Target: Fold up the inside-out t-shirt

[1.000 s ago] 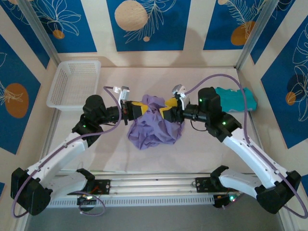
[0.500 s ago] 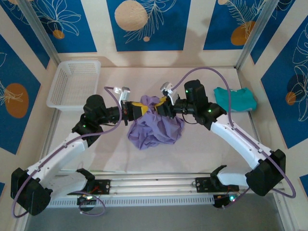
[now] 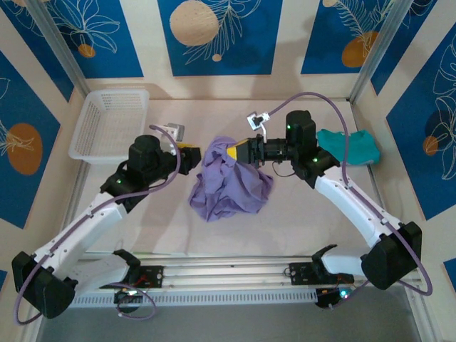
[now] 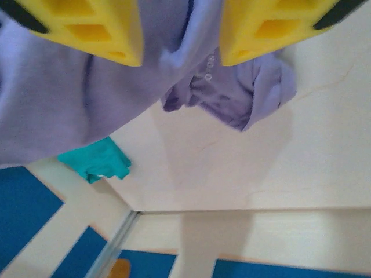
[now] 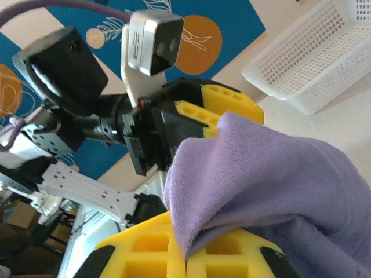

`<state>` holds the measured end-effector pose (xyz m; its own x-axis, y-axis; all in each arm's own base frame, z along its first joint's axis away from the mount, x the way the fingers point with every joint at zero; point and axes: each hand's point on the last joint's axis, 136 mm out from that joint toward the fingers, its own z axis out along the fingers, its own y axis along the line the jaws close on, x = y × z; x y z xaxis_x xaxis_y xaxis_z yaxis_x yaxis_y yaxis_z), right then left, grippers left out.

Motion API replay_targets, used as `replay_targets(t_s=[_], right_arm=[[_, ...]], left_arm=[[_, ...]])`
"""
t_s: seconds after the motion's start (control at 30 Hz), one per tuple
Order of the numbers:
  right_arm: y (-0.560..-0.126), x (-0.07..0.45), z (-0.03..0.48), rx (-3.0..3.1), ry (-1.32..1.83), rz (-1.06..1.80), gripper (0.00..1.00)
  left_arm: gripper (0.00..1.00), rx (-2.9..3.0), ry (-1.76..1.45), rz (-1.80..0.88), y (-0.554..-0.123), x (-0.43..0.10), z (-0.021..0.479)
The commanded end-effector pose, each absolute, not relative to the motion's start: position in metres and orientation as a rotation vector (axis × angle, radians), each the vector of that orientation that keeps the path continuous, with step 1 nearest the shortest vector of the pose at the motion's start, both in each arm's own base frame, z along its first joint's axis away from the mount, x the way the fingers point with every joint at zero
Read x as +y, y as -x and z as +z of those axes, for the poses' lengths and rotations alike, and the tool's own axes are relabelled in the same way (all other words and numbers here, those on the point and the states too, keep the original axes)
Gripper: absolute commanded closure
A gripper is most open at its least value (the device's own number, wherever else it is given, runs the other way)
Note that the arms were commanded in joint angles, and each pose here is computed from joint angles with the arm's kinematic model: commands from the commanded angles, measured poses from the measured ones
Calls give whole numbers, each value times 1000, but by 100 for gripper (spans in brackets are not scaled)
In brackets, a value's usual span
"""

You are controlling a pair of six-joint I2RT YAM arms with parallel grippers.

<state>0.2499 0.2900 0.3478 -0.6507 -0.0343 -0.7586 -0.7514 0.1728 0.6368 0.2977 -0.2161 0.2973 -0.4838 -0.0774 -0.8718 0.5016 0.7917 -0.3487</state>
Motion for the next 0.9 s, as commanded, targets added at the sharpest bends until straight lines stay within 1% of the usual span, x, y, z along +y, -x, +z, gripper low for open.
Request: replay_targets(t_s=[0.0, 0.07, 0.23, 0.37, 0.43, 0.5, 0.53, 0.57, 0.6, 0.67, 0.73, 0.77, 0.8, 0.87], right_arm=[[-251, 295, 347, 1889, 660, 1621, 100], [-255, 295, 346, 1887, 641, 1618, 100], [-258, 297, 344, 1892, 625, 1624, 100], [-253, 297, 344, 1879, 661, 1640, 100], [-248, 297, 345, 1869, 691, 1650, 100], [-244, 296, 344, 1866, 718, 1649, 100], [-242, 296, 344, 1864, 744, 1649, 100], [-239, 295, 342, 1870, 771, 1646, 100], [-237, 293, 339, 1878, 796, 1639, 100], [-236, 284, 332, 1917, 831, 1628, 100], [-245, 271, 326, 1960, 783, 1631, 100], [-249, 265, 327, 1957, 753, 1646, 100], [-255, 261, 327, 1956, 722, 1657, 100], [-264, 256, 330, 1957, 682, 1664, 96]], left_arm=[[52, 1956, -330, -604, -284, -200, 307], [48, 1930, -378, -630, -271, -206, 313], [44, 1867, -515, -737, -248, -233, 324], [43, 1889, -570, -692, -260, -248, 319], [44, 1912, -585, -650, -271, -254, 314], [46, 1925, -603, -645, -280, -263, 311], [51, 1920, -609, -662, -283, -268, 313], [59, 1911, -613, -690, -284, -274, 315], [67, 1894, -617, -727, -284, -279, 320], [86, 1852, -649, -847, -274, -290, 330], [97, 1797, -709, -993, -256, -298, 339], [100, 1761, -741, -1077, -245, -301, 344], [100, 1737, -764, -1142, -236, -303, 346], [100, 1657, -814, -1278, -215, -303, 356]])
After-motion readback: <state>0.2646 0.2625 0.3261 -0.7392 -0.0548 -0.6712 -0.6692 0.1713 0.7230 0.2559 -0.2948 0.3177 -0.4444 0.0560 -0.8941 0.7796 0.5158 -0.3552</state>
